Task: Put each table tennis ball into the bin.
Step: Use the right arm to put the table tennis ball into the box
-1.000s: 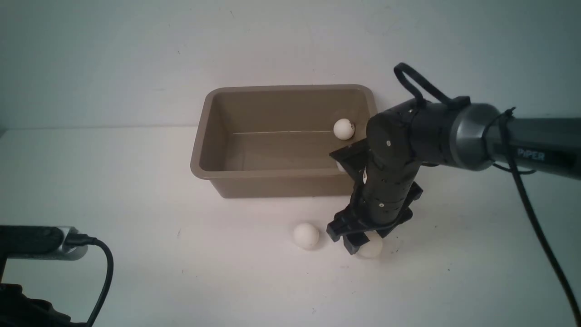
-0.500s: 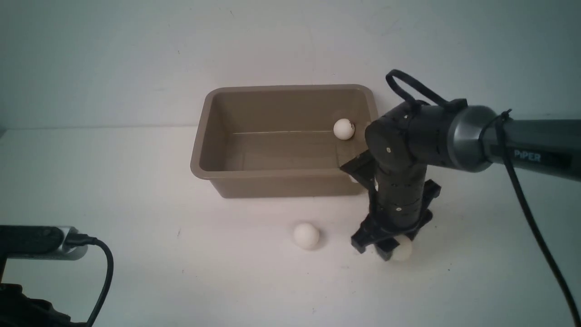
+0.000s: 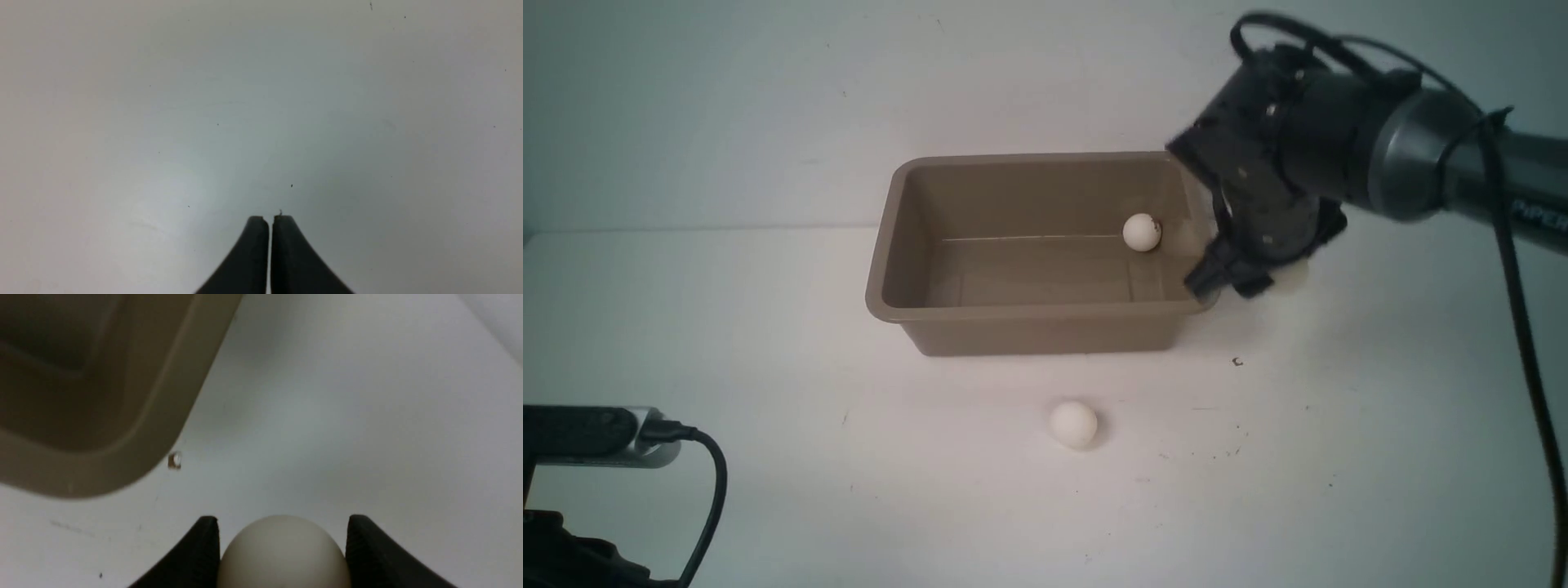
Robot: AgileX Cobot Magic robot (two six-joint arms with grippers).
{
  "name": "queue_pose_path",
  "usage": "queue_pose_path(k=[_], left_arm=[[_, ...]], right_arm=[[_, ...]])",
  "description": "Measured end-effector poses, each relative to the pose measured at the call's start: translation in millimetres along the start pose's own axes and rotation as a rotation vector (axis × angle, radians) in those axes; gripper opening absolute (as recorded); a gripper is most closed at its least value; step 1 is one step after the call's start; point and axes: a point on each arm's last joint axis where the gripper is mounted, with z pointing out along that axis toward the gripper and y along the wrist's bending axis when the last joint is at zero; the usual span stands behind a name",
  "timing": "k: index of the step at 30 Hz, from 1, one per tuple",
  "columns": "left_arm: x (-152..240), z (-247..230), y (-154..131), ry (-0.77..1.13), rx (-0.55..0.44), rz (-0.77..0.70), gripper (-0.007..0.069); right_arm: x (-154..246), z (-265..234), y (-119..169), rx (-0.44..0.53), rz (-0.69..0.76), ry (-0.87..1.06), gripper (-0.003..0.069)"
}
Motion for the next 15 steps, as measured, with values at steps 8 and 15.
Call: queue_pose_path(k=[8,15], left_arm=[[0,0,0,-0.001,0.000,0.000,-0.0004],[0,0,0,-0.002,0.000,0.000,-0.0004]], right_arm=[[-33,-40,-10,-0.125,0.033,-0.207,0.0358],[-38,-24,13,-0.267,0.001,-0.204,0.0358]])
